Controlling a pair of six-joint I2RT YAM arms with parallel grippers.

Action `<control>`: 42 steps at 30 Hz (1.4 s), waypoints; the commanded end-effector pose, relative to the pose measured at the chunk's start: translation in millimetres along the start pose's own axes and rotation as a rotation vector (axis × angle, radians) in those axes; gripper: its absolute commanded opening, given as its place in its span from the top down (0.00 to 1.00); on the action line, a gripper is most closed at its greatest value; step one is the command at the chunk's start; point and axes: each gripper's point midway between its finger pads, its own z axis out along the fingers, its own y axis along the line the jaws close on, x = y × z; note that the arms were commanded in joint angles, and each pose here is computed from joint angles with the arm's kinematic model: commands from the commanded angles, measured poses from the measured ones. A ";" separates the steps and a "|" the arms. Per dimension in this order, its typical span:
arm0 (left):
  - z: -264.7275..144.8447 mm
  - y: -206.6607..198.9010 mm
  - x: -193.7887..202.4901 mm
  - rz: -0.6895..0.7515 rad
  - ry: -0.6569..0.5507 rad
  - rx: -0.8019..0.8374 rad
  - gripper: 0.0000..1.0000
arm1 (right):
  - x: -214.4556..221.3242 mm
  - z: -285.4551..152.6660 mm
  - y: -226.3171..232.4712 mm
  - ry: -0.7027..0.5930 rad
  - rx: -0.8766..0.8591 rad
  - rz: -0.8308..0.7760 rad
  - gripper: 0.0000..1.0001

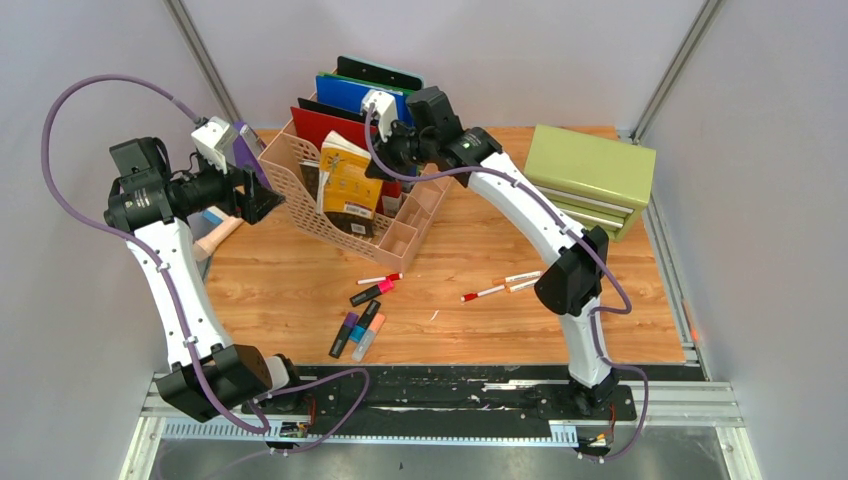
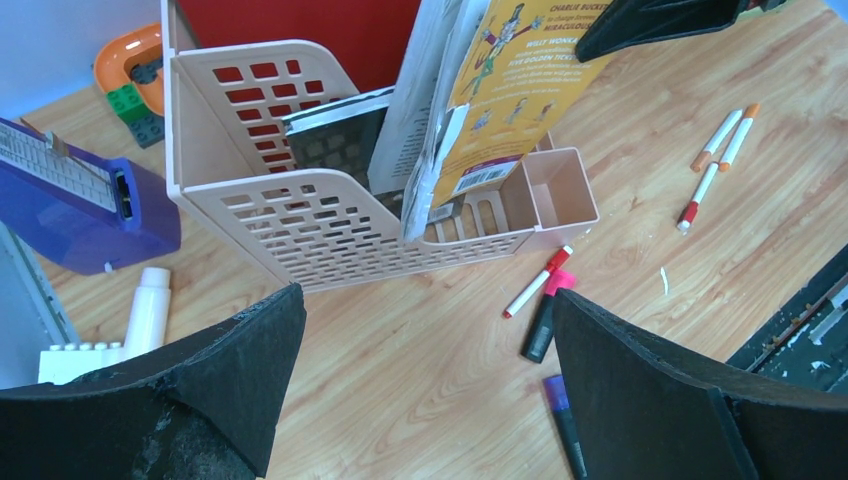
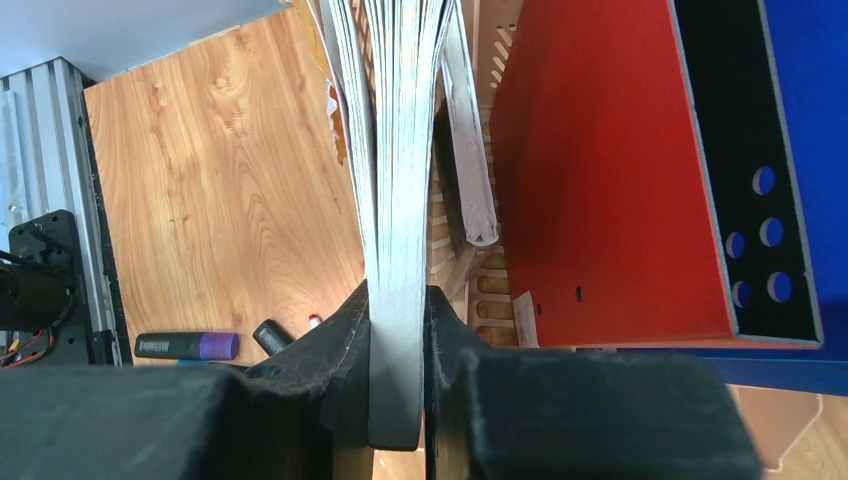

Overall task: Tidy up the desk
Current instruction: Place the notebook in the storage box.

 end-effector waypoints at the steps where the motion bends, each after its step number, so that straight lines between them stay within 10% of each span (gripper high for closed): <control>1: -4.2 -2.4 -5.3 0.024 -0.018 -0.011 0.00 | -61.2 -43.2 2.9 -0.162 0.048 -0.062 1.00; 42: -11.5 -8.4 -6.8 0.064 -0.012 -0.039 0.00 | -5.2 83.1 7.4 -0.082 0.037 -0.092 1.00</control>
